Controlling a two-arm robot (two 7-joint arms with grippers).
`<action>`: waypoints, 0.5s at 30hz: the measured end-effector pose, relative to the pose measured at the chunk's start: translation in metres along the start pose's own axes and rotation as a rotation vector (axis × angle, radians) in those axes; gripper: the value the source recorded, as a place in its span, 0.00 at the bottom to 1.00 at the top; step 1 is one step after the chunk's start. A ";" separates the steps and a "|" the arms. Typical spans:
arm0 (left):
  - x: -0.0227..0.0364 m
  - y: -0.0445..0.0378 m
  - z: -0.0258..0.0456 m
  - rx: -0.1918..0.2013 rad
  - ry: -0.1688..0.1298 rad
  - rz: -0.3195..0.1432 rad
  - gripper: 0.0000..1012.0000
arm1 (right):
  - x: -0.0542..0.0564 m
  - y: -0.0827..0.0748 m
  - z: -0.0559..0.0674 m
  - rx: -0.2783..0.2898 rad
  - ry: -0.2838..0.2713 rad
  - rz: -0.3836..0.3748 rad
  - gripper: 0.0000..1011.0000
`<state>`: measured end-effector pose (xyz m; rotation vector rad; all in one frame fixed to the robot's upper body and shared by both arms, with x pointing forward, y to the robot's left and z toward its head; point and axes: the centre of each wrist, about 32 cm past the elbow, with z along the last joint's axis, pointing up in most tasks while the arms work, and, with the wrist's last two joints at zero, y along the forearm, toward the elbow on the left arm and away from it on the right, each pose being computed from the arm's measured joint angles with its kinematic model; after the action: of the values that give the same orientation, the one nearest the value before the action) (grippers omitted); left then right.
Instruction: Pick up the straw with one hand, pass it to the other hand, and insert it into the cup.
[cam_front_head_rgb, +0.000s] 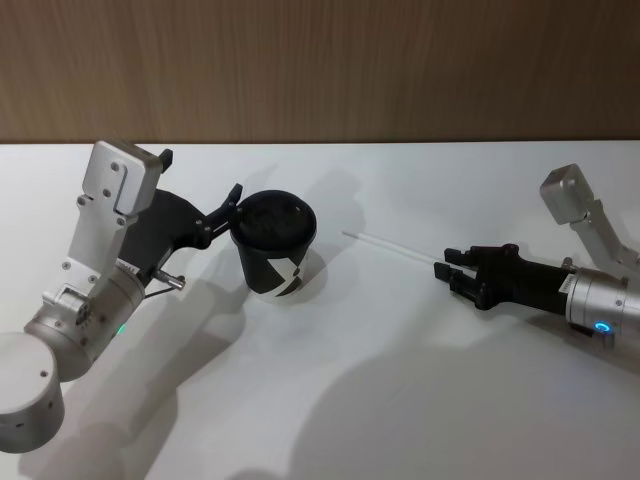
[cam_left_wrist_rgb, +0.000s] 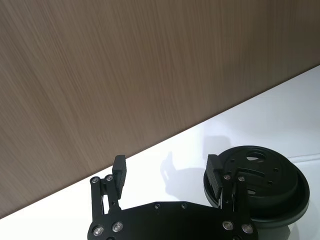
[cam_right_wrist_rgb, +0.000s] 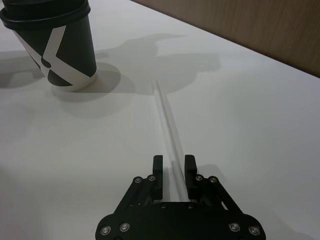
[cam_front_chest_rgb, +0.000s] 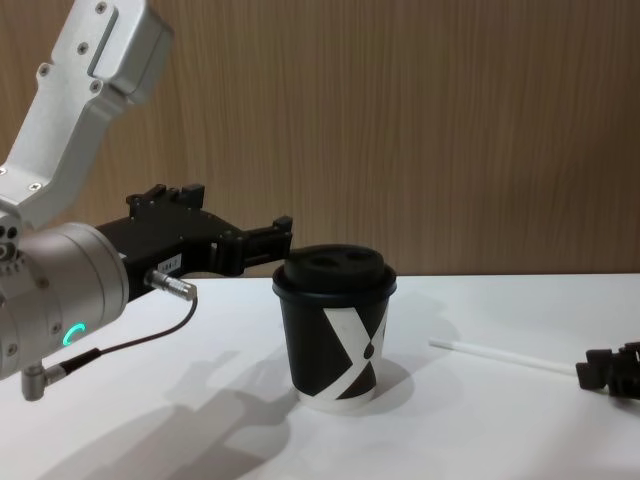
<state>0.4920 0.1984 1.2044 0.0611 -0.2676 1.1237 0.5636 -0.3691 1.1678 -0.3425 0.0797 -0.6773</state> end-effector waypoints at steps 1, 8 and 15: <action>0.0000 0.0000 0.0000 0.000 0.000 0.000 0.99 | 0.000 0.000 0.000 0.000 0.000 0.001 0.28; 0.0000 0.0000 0.0000 0.000 0.000 0.000 0.99 | -0.001 -0.001 -0.001 -0.004 0.000 0.010 0.08; 0.0000 0.0000 0.0000 0.000 0.000 0.000 0.99 | -0.001 -0.003 -0.001 -0.004 0.001 0.013 0.01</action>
<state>0.4920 0.1984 1.2044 0.0611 -0.2676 1.1237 0.5613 -0.3706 1.1680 -0.3448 0.0844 -0.6644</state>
